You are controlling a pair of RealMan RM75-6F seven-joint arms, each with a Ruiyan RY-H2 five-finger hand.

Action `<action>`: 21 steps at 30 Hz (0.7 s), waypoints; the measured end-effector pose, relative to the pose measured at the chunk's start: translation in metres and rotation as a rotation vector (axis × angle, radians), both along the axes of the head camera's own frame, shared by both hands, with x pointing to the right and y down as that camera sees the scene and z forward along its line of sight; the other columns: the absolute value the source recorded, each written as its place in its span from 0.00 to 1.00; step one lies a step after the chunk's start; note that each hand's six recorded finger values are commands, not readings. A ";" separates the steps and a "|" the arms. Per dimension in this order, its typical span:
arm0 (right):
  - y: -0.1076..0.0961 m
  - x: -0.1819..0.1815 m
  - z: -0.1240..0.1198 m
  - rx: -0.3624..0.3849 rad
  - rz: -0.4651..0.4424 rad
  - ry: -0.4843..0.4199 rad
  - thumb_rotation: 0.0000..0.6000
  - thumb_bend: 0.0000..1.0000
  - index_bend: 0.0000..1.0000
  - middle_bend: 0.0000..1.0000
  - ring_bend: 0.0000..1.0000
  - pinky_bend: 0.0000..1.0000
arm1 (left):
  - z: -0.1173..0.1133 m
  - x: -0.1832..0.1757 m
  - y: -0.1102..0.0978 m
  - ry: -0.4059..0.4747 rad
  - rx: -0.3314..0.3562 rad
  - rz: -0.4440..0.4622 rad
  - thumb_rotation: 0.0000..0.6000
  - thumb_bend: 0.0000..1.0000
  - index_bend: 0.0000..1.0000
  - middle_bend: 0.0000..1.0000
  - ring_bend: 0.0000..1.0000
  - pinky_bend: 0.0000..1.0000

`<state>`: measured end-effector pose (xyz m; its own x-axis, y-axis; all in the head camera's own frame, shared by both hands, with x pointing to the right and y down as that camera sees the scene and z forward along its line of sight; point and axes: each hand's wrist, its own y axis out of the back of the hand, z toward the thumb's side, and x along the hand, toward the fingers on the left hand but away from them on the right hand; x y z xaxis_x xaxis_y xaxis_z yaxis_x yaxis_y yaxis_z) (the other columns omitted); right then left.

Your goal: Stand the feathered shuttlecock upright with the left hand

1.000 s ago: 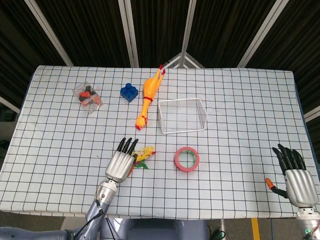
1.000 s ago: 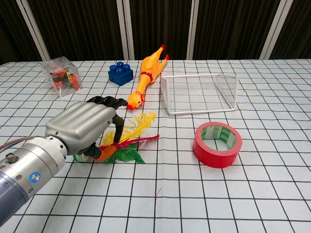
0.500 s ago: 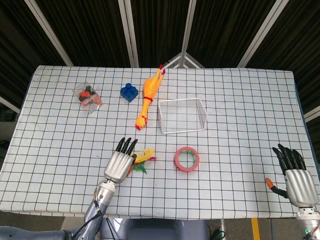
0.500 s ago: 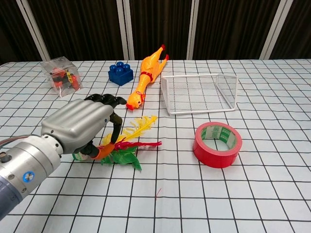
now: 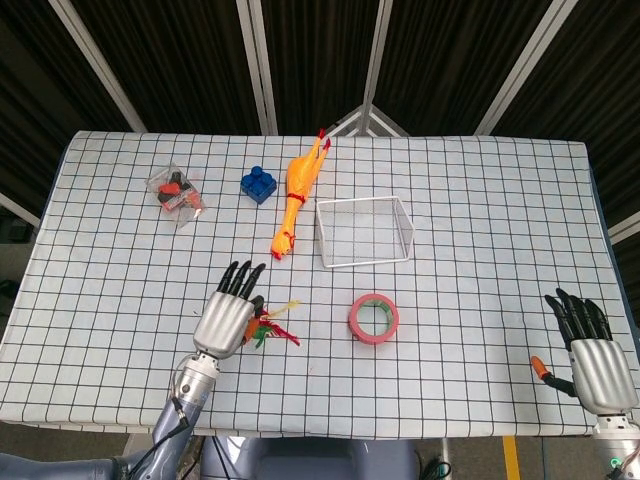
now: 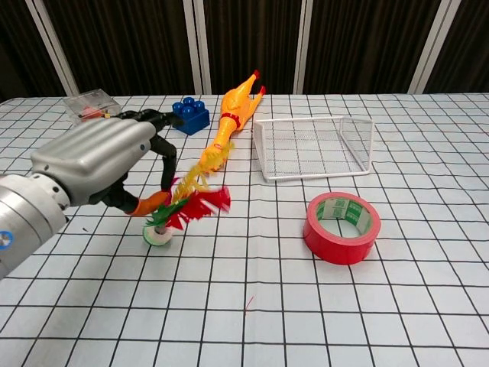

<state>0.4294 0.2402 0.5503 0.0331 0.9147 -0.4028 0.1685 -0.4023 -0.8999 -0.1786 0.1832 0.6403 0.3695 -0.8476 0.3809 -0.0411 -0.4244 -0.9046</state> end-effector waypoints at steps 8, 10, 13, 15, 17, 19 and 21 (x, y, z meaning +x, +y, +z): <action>0.000 0.000 0.000 -0.001 0.000 0.003 1.00 0.34 0.00 0.00 0.00 0.00 | -0.009 -0.020 -0.009 0.007 0.007 -0.034 1.00 0.63 0.59 0.06 0.00 0.00; 0.000 0.000 0.000 -0.001 0.000 0.004 1.00 0.34 0.00 0.00 0.00 0.00 | -0.008 -0.025 -0.009 0.001 0.003 -0.037 1.00 0.63 0.59 0.06 0.00 0.00; 0.000 0.000 0.000 -0.002 0.000 0.004 1.00 0.34 0.00 0.00 0.00 0.00 | -0.004 -0.030 -0.008 -0.009 -0.004 -0.038 1.00 0.63 0.59 0.06 0.00 0.00; 0.001 0.000 0.001 -0.004 0.000 0.005 1.00 0.34 0.00 0.00 0.00 0.00 | -0.002 -0.033 -0.008 -0.010 -0.010 -0.043 1.00 0.63 0.59 0.06 0.00 0.00; 0.001 0.000 0.001 -0.005 -0.001 0.005 1.00 0.34 0.00 0.00 0.00 0.00 | -0.001 -0.034 -0.008 -0.010 -0.013 -0.048 1.00 0.63 0.59 0.06 0.00 0.00; 0.001 0.000 0.001 -0.006 -0.001 0.005 1.00 0.34 0.00 0.00 0.00 0.00 | 0.000 -0.035 -0.009 -0.010 -0.013 -0.052 1.00 0.63 0.59 0.06 0.00 0.00; 0.001 0.000 0.001 -0.007 0.000 0.005 1.00 0.34 0.00 0.00 0.00 0.00 | 0.000 -0.036 -0.009 -0.011 -0.012 -0.052 1.00 0.63 0.59 0.06 0.00 0.00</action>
<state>0.4294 0.2410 0.5512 0.0313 0.9120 -0.4090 0.1635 -0.4084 -0.8981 -0.2145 0.1743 0.6404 0.3204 -0.8610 0.3951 -0.0532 -0.4328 -0.8999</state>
